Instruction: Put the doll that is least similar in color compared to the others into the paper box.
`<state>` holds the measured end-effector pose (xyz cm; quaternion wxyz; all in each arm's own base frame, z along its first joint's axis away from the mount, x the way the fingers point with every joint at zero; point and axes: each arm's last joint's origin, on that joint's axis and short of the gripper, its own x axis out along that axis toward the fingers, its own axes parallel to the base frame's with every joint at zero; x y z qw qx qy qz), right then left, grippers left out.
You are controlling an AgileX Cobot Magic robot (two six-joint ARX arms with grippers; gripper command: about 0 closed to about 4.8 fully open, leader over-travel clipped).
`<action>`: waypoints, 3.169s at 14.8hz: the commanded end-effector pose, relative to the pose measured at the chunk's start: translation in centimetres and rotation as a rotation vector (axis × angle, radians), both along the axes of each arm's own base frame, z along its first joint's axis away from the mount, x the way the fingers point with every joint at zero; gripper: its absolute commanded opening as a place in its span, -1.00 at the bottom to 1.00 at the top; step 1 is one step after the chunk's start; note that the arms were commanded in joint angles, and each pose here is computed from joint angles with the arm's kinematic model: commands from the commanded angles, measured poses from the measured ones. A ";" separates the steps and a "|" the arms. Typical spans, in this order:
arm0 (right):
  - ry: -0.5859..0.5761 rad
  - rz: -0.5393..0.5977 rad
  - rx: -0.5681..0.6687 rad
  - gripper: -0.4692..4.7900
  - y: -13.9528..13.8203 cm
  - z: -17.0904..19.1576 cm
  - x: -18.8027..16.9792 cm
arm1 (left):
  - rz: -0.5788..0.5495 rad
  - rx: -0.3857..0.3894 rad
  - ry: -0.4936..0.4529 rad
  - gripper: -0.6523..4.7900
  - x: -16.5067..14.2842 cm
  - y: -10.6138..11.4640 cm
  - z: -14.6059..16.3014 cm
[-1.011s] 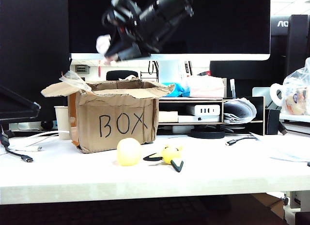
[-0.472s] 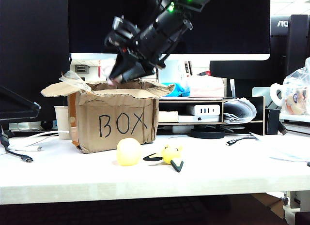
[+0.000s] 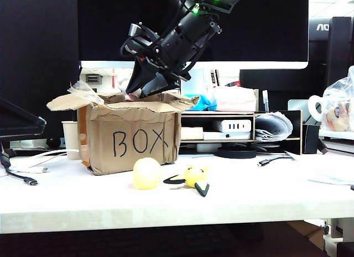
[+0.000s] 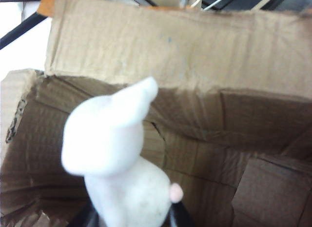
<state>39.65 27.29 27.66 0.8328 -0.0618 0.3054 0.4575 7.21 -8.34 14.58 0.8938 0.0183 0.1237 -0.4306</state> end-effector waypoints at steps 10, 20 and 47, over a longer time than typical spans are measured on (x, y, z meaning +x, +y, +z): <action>0.023 0.025 0.008 -0.31 0.0 0.4 -0.4 | -0.002 -0.009 -0.007 -0.78 0.0 0.0 0.1; 0.073 0.038 -0.064 -0.84 -2.0 4.2 -3.6 | 0.126 -0.011 -0.009 -0.78 1.0 1.0 0.2; -0.157 -0.208 -0.273 -0.84 -2.2 10.5 -15.9 | 0.830 -0.099 -0.219 -0.78 2.5 8.1 2.0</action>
